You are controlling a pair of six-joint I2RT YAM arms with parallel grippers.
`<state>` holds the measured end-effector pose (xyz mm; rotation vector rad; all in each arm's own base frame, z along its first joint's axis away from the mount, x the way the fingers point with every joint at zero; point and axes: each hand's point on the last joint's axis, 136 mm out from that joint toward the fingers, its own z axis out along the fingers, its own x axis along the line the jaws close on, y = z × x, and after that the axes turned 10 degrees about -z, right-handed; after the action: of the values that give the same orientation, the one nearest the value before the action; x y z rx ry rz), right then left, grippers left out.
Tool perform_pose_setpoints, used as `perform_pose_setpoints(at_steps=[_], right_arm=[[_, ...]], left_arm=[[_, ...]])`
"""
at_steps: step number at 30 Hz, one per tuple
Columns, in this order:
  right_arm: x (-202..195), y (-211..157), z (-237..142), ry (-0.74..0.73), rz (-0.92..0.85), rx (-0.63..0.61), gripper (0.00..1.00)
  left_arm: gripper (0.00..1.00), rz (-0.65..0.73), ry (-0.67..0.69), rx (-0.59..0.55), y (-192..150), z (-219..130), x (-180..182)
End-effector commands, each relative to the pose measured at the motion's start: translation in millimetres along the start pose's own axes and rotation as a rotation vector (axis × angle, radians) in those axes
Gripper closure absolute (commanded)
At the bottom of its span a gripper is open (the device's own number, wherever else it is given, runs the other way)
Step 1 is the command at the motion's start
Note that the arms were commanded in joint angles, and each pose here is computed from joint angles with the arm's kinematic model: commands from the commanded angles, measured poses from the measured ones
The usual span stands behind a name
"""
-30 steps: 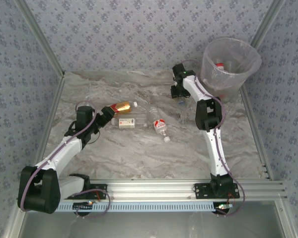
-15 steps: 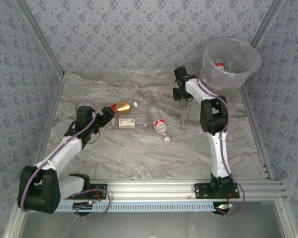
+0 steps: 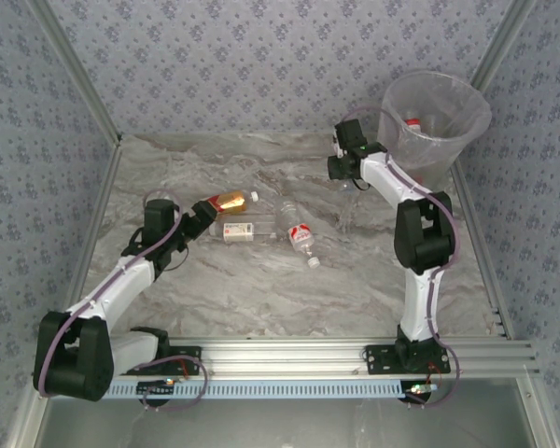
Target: Put the plastic bottles in the bin
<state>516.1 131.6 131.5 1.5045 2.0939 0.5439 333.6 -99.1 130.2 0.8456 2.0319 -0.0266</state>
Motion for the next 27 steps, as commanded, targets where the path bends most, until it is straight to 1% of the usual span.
perform_pose_setpoints(at_steps=[1,7,15,27], right_arm=[[3.0,23.0,-32.4,0.008,0.018,-0.109,0.54],[5.3,35.7,-71.7,0.020,0.034,-0.205,0.54],[9.1,56.4,-130.5,0.091,0.090,-0.334,0.54],[-11.2,79.4,-205.3,0.069,0.092,-0.492,0.54]], left_arm=[[0.00,0.057,-0.065,0.016,-0.7,1.4,-25.5],[0.01,0.122,-0.089,0.051,-13.9,8.1,-42.2],[0.01,0.221,-0.142,0.088,-31.2,11.2,-70.2],[0.01,0.409,-0.266,0.180,-73.1,6.5,-116.4]])
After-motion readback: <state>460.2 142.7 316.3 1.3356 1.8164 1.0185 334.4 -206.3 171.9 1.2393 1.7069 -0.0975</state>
